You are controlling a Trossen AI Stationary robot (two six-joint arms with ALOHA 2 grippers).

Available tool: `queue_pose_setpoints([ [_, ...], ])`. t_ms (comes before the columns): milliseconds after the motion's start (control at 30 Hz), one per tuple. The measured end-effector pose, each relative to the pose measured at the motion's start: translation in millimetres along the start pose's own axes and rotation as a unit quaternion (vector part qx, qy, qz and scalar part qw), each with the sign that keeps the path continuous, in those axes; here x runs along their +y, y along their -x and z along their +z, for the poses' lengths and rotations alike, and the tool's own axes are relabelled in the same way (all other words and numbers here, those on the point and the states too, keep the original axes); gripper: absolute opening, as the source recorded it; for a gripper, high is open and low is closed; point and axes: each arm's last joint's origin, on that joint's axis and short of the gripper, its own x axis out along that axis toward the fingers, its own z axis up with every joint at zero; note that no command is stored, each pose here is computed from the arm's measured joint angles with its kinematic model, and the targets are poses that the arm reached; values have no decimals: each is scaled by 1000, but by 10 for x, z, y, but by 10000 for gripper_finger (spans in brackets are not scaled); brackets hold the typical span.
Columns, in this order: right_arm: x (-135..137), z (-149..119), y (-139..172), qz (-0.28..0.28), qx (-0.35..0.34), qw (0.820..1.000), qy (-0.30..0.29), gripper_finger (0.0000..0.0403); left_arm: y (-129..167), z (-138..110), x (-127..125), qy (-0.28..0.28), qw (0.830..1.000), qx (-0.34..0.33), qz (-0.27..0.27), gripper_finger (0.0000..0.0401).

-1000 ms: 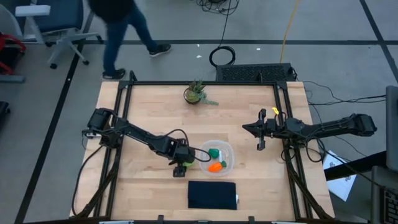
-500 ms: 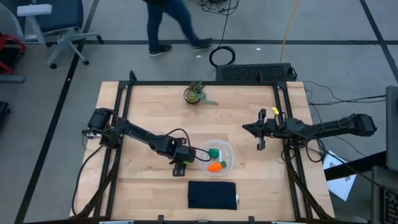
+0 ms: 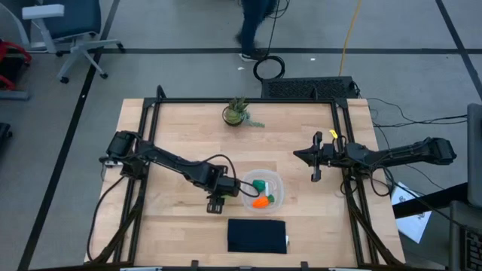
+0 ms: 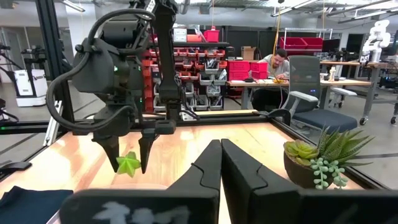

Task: Pick and placing Produce into tupperware
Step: Put the green starfruit into the transparent container

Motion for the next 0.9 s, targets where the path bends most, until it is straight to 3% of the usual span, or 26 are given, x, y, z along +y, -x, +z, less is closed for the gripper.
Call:
queue_pose_setpoints([
  [333, 0, 0, 0, 0, 0, 1000, 0, 0, 9, 6, 16, -4, 1000, 0, 4, 231],
  [533, 0, 0, 0, 0, 0, 1000, 0, 0, 18, 7, 25, -20, 1000, -2, 16, 217],
  [900, 0, 3, -1, 0, -2, 1000, -1, 0, 405, -27, 113, -22, 998, -43, 31, 229],
])
